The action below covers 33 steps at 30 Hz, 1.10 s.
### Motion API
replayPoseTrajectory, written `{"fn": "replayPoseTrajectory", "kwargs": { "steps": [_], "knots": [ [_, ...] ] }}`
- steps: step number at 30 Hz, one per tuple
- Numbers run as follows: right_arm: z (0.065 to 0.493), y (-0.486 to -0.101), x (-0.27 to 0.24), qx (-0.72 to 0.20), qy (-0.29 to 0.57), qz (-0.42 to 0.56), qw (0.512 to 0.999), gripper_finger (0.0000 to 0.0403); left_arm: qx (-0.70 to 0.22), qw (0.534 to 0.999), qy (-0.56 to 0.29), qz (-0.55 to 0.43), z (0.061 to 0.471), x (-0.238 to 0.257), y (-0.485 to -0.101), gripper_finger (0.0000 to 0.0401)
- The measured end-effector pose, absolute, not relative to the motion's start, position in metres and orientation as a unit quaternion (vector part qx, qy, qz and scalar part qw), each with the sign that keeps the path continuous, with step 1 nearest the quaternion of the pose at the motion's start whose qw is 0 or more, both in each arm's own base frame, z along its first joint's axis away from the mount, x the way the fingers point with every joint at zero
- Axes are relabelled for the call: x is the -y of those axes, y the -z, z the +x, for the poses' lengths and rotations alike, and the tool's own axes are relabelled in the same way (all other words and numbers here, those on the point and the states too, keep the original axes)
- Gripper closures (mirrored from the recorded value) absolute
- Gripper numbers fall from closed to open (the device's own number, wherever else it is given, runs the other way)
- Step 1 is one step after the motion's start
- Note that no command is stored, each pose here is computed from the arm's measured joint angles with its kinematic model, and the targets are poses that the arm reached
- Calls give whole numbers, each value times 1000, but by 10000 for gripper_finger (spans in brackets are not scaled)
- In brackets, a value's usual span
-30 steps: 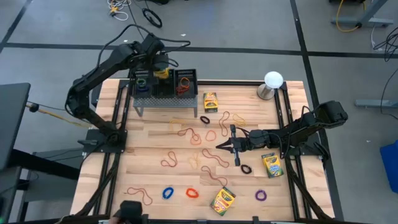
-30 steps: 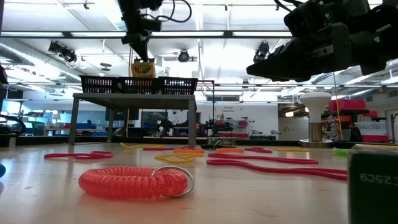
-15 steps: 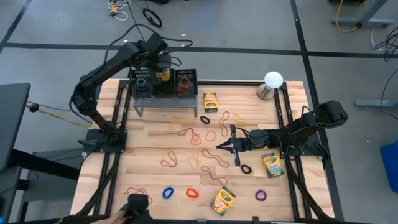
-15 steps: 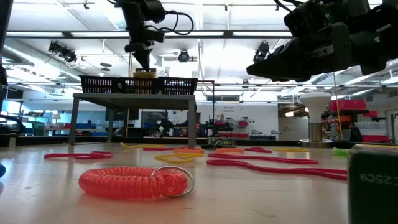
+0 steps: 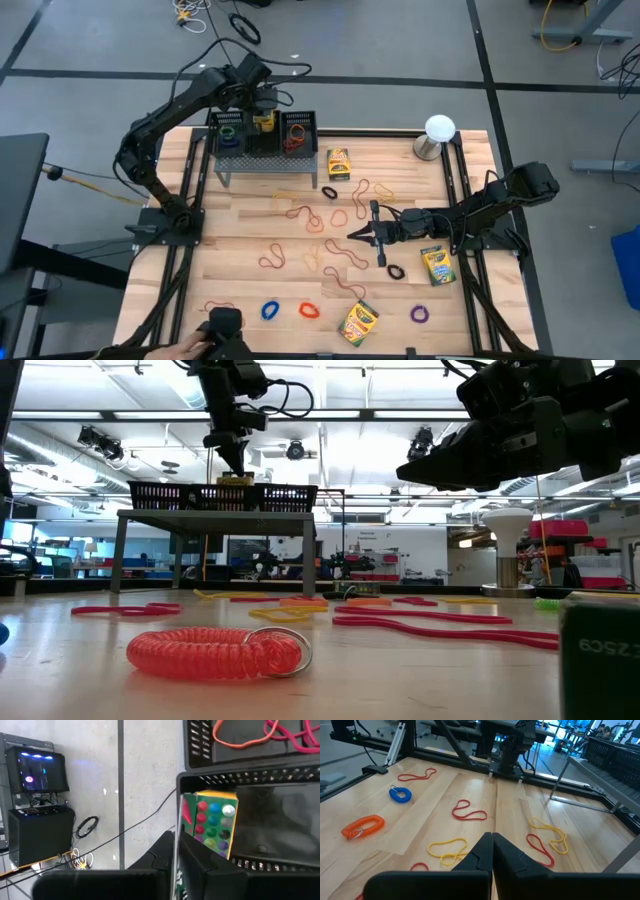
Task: Pick & Place Office Desk Supplies
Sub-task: Put the yellow crayon box into the middle black bin, then put the yellow rubber band into the right black bin
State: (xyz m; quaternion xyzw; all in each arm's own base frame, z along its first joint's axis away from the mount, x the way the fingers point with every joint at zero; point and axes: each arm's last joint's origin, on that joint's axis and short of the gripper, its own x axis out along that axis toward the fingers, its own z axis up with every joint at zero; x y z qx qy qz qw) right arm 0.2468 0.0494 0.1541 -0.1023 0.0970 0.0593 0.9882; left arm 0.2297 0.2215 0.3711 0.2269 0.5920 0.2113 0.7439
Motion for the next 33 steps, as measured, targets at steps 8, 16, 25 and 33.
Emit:
{"fn": "replayPoseTrajectory", "kwargs": {
  "steps": [8, 16, 25, 33],
  "knots": [
    [247, -154, -49, -97, -59, -102, 988, 398, -585, 748, -213, 228, 231, -222, -372, 342],
    [247, -154, -49, -97, -59, -102, 988, 398, -598, 722, -266, 223, 228, -222, -375, 326],
    [248, -157, -47, -82, -51, -100, 990, 398, -517, 809, -236, 150, 217, -175, -403, 354],
    [250, -157, -38, -84, -31, -81, 993, 398, -381, 901, -164, 125, 220, -114, -381, 395]
  ]
}}
